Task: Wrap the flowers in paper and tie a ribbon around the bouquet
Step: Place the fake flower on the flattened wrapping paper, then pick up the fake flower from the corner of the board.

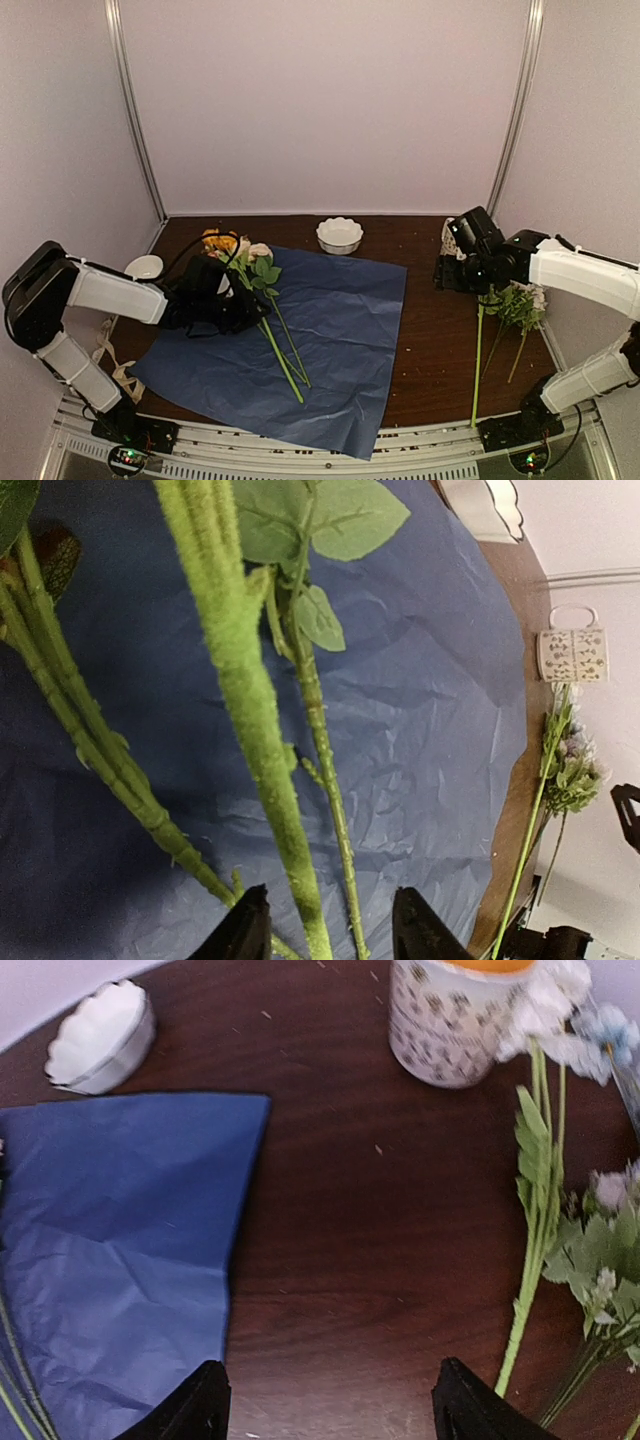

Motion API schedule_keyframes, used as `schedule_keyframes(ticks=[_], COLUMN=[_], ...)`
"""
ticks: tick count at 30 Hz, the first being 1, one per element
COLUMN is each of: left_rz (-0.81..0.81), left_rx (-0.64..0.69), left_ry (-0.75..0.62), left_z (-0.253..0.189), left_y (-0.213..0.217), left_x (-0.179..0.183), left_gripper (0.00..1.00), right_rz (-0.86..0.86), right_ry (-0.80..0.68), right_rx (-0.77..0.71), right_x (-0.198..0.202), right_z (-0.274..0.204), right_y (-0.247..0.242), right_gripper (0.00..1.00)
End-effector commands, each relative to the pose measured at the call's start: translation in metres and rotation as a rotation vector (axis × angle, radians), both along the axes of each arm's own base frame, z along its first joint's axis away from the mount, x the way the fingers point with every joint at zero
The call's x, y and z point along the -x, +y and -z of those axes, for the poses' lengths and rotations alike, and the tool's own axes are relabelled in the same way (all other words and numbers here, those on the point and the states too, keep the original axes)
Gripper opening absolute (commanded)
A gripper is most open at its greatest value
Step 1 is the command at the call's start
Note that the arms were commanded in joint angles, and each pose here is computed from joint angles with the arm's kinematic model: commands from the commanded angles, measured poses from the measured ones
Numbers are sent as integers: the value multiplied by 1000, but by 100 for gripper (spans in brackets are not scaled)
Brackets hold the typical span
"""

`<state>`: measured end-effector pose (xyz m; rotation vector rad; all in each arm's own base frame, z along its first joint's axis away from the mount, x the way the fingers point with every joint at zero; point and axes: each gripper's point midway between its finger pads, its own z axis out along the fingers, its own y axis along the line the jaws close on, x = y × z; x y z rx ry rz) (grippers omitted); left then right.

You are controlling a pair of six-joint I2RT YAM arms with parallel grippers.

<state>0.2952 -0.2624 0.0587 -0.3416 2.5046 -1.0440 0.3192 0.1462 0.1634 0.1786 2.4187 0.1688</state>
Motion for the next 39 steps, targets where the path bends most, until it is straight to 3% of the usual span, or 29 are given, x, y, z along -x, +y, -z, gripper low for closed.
schedule_keyframes(ticks=[1,5,10,17,22,26,32,39], left_rz=[21,26,78,106,117,131,164,244], left_rx=[-34,-133,-246,-266,-285,-307,-311,-278], left_ry=[-58,-102,-195,-274,-299,-294,-287,-302], left_z=[-19,-34,-61,-83,-86,-80,-76,-84], left_y=[3,16,22,25,28,27,18,4], left_x=[-5,-5,-5,-4,-4,-5,-11,-9], left_gripper=[49,55,73,80,80,80,80,86], right_rz=[118,188,220,185,153,98,76,98], right_ry=[147,254,368,517,559,597,607,526], right_rx=[81,85,29,17,-22,-26,-18,28], right_x=[32,50,60,63,59,55,48,41], right_z=[48,83,115,147,158,160,159,135], right_y=[-47,-77,-98,-107,-107,-101,-102,-112], right_gripper=[71,72,72,66,55,40,2,0])
